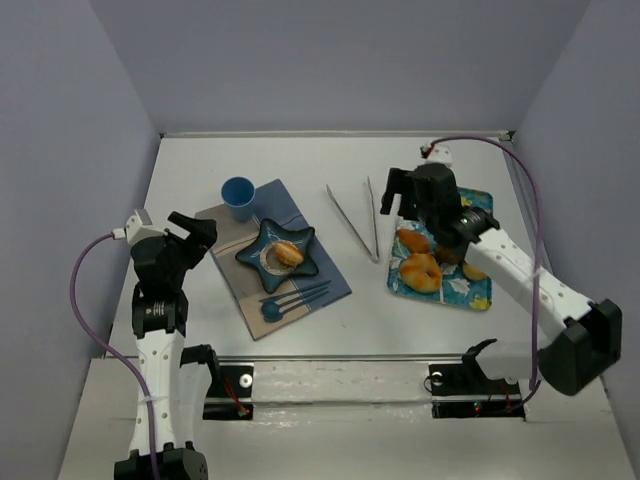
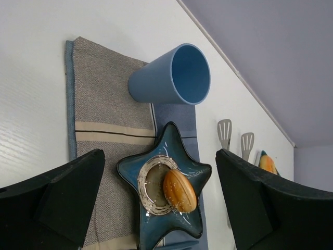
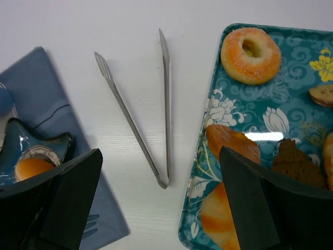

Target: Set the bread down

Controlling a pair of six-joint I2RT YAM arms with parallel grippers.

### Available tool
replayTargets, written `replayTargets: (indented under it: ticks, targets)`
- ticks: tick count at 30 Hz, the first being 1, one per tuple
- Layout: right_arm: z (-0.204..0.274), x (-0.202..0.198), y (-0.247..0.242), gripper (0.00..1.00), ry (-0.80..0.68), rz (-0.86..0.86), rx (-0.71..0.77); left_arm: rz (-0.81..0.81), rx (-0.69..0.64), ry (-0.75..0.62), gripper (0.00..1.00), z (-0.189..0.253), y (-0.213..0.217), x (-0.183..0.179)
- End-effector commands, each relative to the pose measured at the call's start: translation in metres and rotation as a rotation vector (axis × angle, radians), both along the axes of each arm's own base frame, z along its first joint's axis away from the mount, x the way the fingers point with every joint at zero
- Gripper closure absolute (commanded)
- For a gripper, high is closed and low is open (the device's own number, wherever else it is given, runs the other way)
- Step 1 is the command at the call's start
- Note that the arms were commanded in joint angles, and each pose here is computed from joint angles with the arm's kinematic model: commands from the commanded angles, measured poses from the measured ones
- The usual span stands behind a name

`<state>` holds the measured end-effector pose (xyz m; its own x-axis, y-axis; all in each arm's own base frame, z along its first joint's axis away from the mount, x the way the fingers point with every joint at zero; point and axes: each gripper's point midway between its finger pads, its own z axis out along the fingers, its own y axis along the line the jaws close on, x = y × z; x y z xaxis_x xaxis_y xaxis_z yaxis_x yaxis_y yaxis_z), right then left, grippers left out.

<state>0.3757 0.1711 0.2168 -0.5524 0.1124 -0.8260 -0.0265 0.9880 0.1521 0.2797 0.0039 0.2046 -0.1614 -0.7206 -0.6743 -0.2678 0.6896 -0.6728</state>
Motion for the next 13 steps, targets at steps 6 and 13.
replayTargets:
  ticks: [6,13]
  targets:
    - [-0.019,-0.067,-0.046,0.0,-0.126,-0.161,0.218,-0.147,0.009,0.008,0.01,0.01,-0.025,-0.016]
    - [-0.003,-0.079,-0.045,0.0,-0.235,-0.101,0.298,-0.117,0.035,-0.007,0.01,0.024,-0.022,-0.033]
